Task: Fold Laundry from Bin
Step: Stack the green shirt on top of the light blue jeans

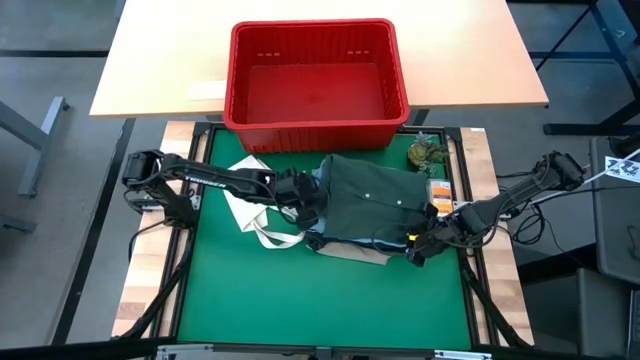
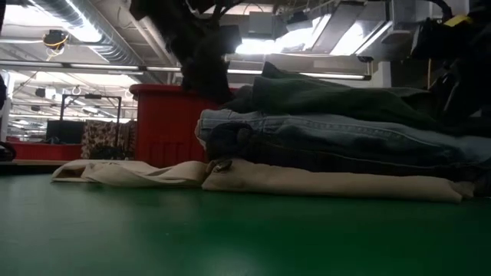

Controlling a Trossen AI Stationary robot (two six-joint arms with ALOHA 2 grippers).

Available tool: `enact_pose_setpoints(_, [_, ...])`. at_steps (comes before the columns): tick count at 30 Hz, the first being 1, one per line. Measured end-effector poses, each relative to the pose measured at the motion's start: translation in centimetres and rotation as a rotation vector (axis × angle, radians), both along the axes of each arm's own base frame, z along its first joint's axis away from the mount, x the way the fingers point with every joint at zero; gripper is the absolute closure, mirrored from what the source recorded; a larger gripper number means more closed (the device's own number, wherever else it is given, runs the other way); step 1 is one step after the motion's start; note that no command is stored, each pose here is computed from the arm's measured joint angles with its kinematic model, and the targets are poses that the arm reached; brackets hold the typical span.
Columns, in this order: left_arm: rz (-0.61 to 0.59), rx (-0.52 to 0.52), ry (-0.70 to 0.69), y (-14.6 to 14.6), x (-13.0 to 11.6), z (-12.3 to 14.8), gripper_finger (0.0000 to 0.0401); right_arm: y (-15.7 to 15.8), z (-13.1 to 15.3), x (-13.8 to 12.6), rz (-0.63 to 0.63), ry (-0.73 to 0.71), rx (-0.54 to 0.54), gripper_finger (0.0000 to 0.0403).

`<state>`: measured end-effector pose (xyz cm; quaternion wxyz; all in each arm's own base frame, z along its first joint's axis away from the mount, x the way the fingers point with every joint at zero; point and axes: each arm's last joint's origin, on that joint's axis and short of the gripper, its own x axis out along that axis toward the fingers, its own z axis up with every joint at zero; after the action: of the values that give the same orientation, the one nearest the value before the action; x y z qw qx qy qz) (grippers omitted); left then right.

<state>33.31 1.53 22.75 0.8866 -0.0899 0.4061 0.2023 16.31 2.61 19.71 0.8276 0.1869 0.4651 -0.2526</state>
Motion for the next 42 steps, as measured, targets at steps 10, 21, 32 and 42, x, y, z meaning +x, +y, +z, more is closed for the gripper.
enact_pose_setpoints(10, [0.012, -0.035, 0.134, 0.8, -1.6, -0.1, 0.0394, 0.0, 0.0, 0.0, 0.002, 0.002, 0.012, 0.0219])
enact_pose_setpoints(21, [0.001, -0.009, 0.083, 0.9, -1.1, 0.1, 0.0297, 0.0, -0.1, 0.0, 0.005, 0.002, 0.018, 0.0219])
enact_pose_setpoints(32, [-0.097, -0.015, -0.072, 0.8, -3.3, 4.8, 0.0272, 0.2, 2.0, 0.6, 0.032, -0.037, 0.026, 0.0219])
enact_pose_setpoints(42, [-0.102, 0.05, -0.373, 1.3, -4.3, 9.3, 0.0286, 0.3, 6.4, 1.5, 0.122, -0.107, -0.064, 0.0219])
